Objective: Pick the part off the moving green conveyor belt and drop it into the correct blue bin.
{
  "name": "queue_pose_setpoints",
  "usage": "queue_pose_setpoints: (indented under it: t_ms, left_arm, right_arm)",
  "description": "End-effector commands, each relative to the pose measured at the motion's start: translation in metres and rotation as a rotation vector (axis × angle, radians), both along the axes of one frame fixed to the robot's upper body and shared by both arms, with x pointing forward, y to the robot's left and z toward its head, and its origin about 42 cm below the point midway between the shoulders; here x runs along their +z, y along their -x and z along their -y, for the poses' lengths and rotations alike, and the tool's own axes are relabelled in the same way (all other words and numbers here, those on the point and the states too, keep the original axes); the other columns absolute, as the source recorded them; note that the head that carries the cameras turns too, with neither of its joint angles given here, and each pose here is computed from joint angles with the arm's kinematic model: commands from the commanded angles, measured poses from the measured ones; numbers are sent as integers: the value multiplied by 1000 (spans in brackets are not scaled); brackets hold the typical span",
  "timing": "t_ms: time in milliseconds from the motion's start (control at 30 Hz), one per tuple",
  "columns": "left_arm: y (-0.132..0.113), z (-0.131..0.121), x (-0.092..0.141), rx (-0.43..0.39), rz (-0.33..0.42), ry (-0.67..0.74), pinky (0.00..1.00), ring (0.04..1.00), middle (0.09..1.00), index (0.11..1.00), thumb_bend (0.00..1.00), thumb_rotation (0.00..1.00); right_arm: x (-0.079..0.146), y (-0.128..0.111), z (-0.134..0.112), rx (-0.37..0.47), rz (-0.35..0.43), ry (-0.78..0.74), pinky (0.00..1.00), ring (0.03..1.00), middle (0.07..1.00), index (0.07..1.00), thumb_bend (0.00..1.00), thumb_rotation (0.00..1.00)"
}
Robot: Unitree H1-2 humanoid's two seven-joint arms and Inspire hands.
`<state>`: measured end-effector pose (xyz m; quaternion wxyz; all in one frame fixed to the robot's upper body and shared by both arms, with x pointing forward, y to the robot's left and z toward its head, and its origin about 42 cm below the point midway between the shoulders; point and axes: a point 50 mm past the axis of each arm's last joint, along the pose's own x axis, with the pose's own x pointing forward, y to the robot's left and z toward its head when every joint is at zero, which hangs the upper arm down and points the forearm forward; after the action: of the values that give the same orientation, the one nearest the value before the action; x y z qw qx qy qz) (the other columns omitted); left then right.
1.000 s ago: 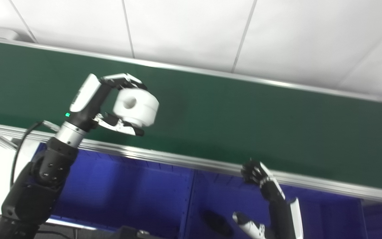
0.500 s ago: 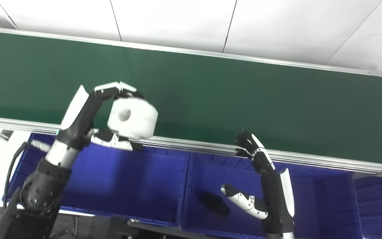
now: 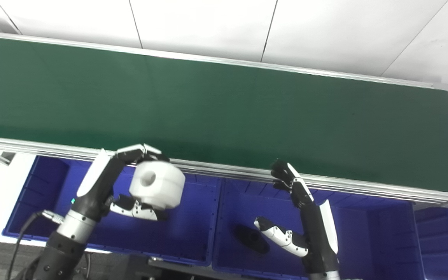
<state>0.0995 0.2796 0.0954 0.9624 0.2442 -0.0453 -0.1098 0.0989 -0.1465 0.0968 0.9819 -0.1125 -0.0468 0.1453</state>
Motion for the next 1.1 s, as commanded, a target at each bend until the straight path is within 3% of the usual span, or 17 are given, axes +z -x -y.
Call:
queue_pose_setpoints:
  t_ms: [0, 33, 67, 167, 367, 533, 667, 733, 767, 833, 900, 1000, 1067]
  left_arm:
    - [5, 2, -1, -10, 32, -2, 282, 360, 466, 509, 519, 0]
    - [6, 3, -5, -11, 21, 0, 242, 322, 456, 513, 518, 0]
    - [7, 4, -8, -15, 11, 0, 263, 345, 467, 508, 519, 0]
    - [10, 7, -20, -28, -29, -8, 508, 542, 501, 484, 518, 0]
    - [5, 13, -39, -49, -54, -47, 502, 543, 496, 490, 517, 0]
    - [-4, 21, -49, -48, -32, -116, 514, 558, 499, 488, 517, 0]
    - [-12, 24, -50, -69, -69, -221, 570, 621, 511, 486, 514, 0]
    - [-13, 23, -47, -106, -111, -307, 706, 743, 714, 498, 504, 73]
    - [-13, 23, -46, -119, -128, -343, 716, 752, 725, 498, 503, 76]
    - [-13, 21, -43, -137, -149, -390, 790, 795, 773, 681, 583, 327]
    - [-12, 20, -41, -160, -166, -427, 861, 829, 810, 750, 622, 470]
    - [-11, 19, -37, -173, -202, -438, 884, 873, 856, 827, 675, 603]
    - [-10, 19, -34, -176, -215, -439, 888, 881, 866, 843, 685, 621]
  right_arm:
    - [2, 0, -2, -3, 7, -8, 780, 845, 859, 893, 778, 593]
    - [0, 1, -1, -1, 4, -4, 779, 843, 858, 891, 778, 590]
    - [-1, 1, -1, 1, 4, 2, 777, 843, 858, 891, 775, 589]
    - [-4, 2, -1, -5, 1, 7, 765, 836, 850, 885, 779, 591]
    - [-9, 4, 1, -4, -6, 8, 760, 834, 856, 887, 777, 588]
    - [-12, 5, 2, -5, -9, 1, 757, 833, 850, 885, 771, 580]
    - [-11, 5, 2, -5, -7, -4, 762, 833, 850, 886, 765, 578]
    - [-11, 5, 3, -5, -8, -9, 764, 832, 850, 889, 755, 572]
    - [-10, 5, 3, -5, -6, -13, 764, 831, 849, 889, 755, 572]
    - [-11, 4, 3, -1, -6, -15, 767, 832, 851, 891, 752, 572]
    - [-11, 4, 3, 0, -9, -13, 768, 833, 852, 893, 753, 579]
    - [-11, 4, 3, 2, -14, -15, 772, 834, 855, 893, 742, 567]
    - [-11, 5, 4, -1, -11, -10, 768, 832, 853, 892, 742, 570]
